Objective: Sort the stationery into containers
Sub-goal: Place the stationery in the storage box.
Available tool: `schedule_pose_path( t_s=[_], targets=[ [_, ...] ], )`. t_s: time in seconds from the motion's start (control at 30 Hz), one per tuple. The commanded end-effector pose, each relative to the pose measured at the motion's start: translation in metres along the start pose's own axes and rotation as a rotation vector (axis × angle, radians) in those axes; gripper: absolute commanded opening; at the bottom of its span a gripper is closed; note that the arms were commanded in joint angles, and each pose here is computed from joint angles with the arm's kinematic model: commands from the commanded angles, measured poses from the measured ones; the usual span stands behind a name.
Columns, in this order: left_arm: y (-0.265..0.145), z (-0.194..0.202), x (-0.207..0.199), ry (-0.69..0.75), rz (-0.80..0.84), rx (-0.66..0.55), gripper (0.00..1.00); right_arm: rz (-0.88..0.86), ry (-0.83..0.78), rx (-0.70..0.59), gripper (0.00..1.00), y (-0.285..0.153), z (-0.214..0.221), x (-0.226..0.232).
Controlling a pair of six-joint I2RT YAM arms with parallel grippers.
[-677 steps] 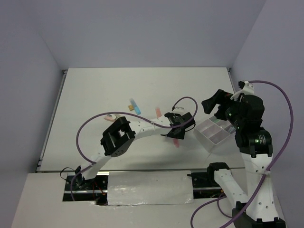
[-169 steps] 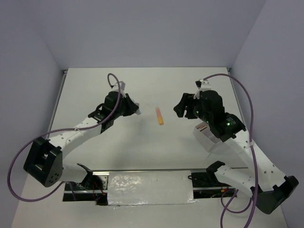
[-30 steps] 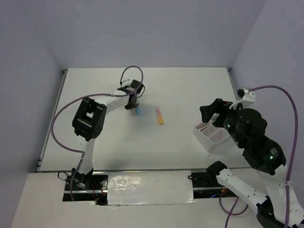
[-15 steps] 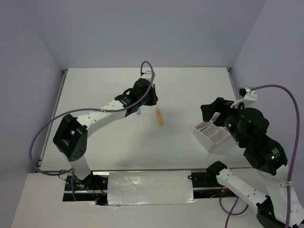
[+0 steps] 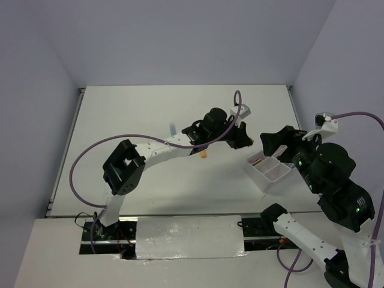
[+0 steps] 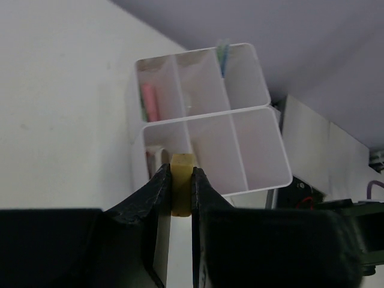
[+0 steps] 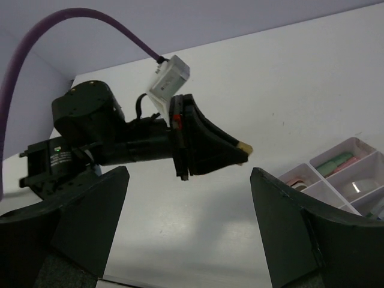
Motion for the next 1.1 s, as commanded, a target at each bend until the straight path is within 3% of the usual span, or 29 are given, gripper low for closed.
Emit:
schedule_pose_path(
  t_s=[0.0, 0.17, 0.33, 0.9, 0.93, 1.03, 1.07],
  targets=[
    [0.020, -0.018, -0.038, 0.105, 0.207, -0.070, 0.00, -0.009, 0.013, -0.043, 0.90, -0.012, -0.013, 0.000],
    [0.046, -0.005, -0.060, 0.109, 0.304, -0.055, 0.03, -0.008, 0.011, -0.050, 0.90, -0.018, -0.015, -0.002],
    [0.065, 0.010, -0.065, 0.140, 0.264, -0.017, 0.03, -0.009, 0.008, -0.060, 0.90, -0.024, -0.018, -0.004],
    [0.094, 0.046, -0.054, 0.122, 0.217, 0.052, 0.22, -0.008, -0.010, -0.060, 0.90, -0.023, -0.015, -0.006],
    [0.094, 0.046, -0.054, 0.122, 0.217, 0.054, 0.24, -0.009, -0.012, -0.058, 0.90, -0.023, -0.015, -0.006],
    [0.093, 0.048, -0.054, 0.113, 0.220, 0.053, 0.52, -0.008, -0.014, -0.058, 0.90, -0.022, -0.016, -0.005],
    [0.093, 0.049, -0.055, 0.112, 0.223, 0.053, 0.56, -0.012, -0.014, -0.057, 0.90, -0.022, -0.016, -0.005]
  ],
)
Point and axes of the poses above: each gripper's point midway between its finger pads, its own y axis out along the fingers, its own x axis along the line the jaws close on, z = x × y, the point moved 2 cm from there along -y, back along the fingers, and after that the axes turned 5 degrees about y, right-handed, at the moved point
